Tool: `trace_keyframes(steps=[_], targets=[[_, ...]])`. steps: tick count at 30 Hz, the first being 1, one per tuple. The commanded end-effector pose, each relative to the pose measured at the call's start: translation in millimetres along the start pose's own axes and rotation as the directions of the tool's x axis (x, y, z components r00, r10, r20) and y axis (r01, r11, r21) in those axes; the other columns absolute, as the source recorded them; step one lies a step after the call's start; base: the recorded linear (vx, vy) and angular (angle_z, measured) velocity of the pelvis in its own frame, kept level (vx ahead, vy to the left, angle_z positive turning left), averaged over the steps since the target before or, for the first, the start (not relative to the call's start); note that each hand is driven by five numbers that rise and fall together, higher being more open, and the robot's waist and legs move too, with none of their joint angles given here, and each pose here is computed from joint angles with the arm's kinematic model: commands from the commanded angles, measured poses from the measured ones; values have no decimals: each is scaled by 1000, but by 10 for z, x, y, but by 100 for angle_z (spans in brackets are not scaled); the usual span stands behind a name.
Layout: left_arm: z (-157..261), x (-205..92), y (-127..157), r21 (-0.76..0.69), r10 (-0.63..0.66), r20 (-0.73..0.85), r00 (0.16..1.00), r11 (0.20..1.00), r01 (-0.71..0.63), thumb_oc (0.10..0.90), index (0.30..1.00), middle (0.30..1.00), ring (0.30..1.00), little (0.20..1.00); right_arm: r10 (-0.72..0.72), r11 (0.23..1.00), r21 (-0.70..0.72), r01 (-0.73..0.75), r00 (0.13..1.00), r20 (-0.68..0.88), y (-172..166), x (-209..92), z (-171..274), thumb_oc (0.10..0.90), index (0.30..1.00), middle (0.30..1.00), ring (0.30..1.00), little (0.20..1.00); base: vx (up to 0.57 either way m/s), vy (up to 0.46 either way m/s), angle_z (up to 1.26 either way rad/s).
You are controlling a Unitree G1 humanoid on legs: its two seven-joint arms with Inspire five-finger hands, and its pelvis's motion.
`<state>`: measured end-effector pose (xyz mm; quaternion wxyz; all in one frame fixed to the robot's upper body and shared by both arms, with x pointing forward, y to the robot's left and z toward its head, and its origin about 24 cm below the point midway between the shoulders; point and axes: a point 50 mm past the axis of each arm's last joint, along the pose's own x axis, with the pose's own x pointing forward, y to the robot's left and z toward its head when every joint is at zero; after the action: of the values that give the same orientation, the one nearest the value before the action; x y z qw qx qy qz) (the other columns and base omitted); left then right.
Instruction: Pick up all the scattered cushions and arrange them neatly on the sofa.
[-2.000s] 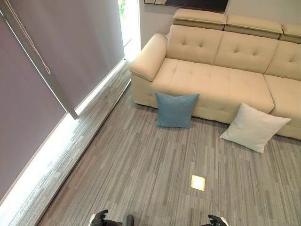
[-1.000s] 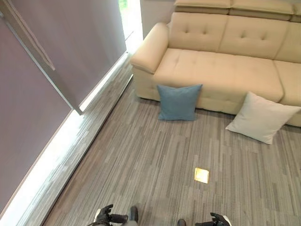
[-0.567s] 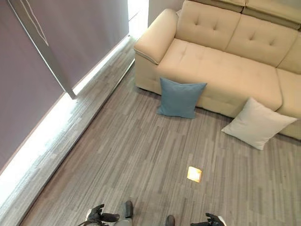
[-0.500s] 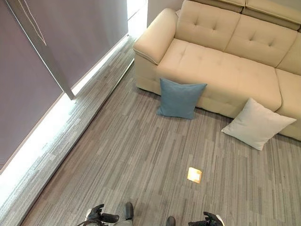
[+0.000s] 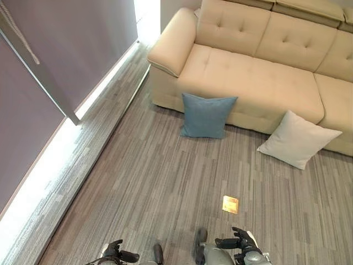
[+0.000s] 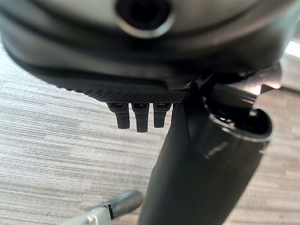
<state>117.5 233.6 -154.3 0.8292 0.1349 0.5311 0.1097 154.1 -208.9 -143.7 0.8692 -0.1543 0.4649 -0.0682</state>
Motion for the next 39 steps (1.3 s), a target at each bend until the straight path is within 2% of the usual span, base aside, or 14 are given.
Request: trace_keyframes(steps=[1, 4, 13, 25, 32, 39], targets=[[122, 14, 32, 34, 8, 61, 998, 999, -10, 800, 900, 900, 900, 900, -67, 993, -99, 61, 996, -51, -243, -8, -188, 800, 900, 900, 900, 900, 397, -145, 31], [79, -1, -49, 50, -24, 53, 998, 999, 21, 800, 900, 900, 900, 900, -67, 995, -80, 60, 995, -80, -258, -34, -294, 800, 900, 900, 900, 900, 333, -169, 35], [139, 5, -50, 13, -20, 64, 998, 1000, 19, 800, 900, 900, 900, 900, -93, 995, -55, 89, 994, -64, -320, -7, -220, 800, 900, 900, 900, 900, 172, -83, -2], [31, -4, -13, 16, 0, 37, 999, 1000, -1, 800, 900, 900, 900, 900, -80, 994, -82, 76, 996, -50, -253, -9, -199, 800, 900, 900, 900, 900, 286, 124, -38], [125, 14, 82, 25, 24, 69, 997, 999, -26, 800, 900, 900, 900, 900, -52, 993, -108, 51, 999, -14, -195, 8, -92, 800, 900, 900, 900, 900, 209, 145, -18], [117, 17, 81, 35, 26, 62, 998, 999, -28, 800, 900, 900, 900, 900, -70, 989, -130, 68, 997, -17, -284, 19, -83, 800, 900, 900, 900, 900, 268, -63, 4]])
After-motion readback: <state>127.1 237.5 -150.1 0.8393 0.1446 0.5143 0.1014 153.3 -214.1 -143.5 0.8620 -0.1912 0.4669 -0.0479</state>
